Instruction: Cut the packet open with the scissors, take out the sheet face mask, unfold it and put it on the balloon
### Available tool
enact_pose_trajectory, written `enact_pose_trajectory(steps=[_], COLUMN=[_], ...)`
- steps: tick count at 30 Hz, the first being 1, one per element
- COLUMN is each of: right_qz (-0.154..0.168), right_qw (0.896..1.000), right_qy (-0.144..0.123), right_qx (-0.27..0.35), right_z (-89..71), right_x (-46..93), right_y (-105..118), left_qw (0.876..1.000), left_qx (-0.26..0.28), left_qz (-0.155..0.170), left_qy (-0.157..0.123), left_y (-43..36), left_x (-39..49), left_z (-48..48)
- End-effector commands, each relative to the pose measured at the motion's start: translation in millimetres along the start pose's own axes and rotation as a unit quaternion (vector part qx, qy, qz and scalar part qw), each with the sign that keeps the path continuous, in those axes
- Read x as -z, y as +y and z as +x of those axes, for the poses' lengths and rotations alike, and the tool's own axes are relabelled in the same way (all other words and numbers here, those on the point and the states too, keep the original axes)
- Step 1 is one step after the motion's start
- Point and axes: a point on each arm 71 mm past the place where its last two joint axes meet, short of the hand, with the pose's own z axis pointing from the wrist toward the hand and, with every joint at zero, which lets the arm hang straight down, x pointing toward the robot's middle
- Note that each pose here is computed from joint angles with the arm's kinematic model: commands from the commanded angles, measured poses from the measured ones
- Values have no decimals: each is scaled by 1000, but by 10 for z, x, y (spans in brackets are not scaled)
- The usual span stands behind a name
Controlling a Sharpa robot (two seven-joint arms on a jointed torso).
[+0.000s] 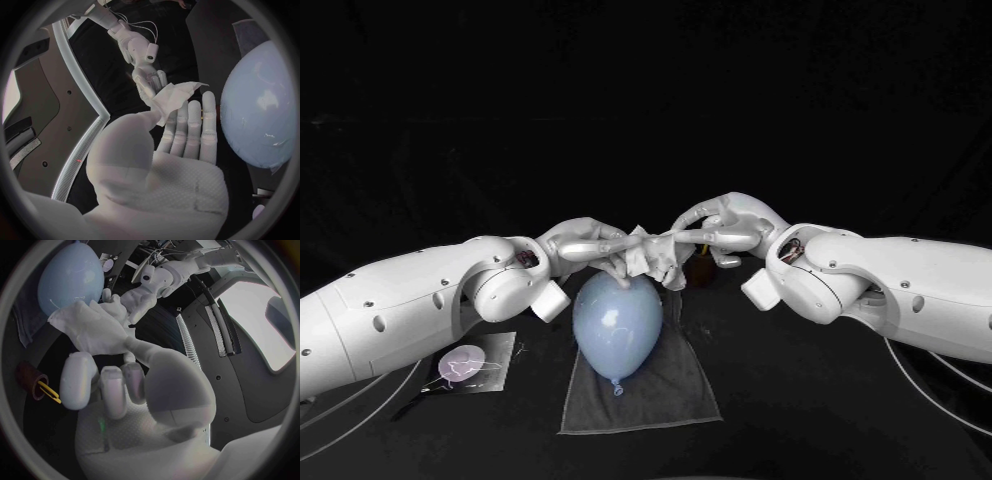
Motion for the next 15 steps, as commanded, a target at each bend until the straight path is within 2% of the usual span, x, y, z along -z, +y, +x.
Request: enact_pose_trajectory(steps=[1, 11, 15], right_qz=[-2, 5, 9], right_qw=[1000, 999, 999], right_qy=[12, 16, 17], right_qx=[-7, -27, -37], right_z=[19, 35, 39], right_x=[0, 3, 5], right_y=[12, 9, 5], left_qw=[1000, 999, 998], left_qx=[4, -5, -26], left_qz=[5, 9, 15], left_qy=[-13, -34, -51], left_y=[-14, -17, -25], left_x=[1, 10, 11], left_z=[-14, -55, -78])
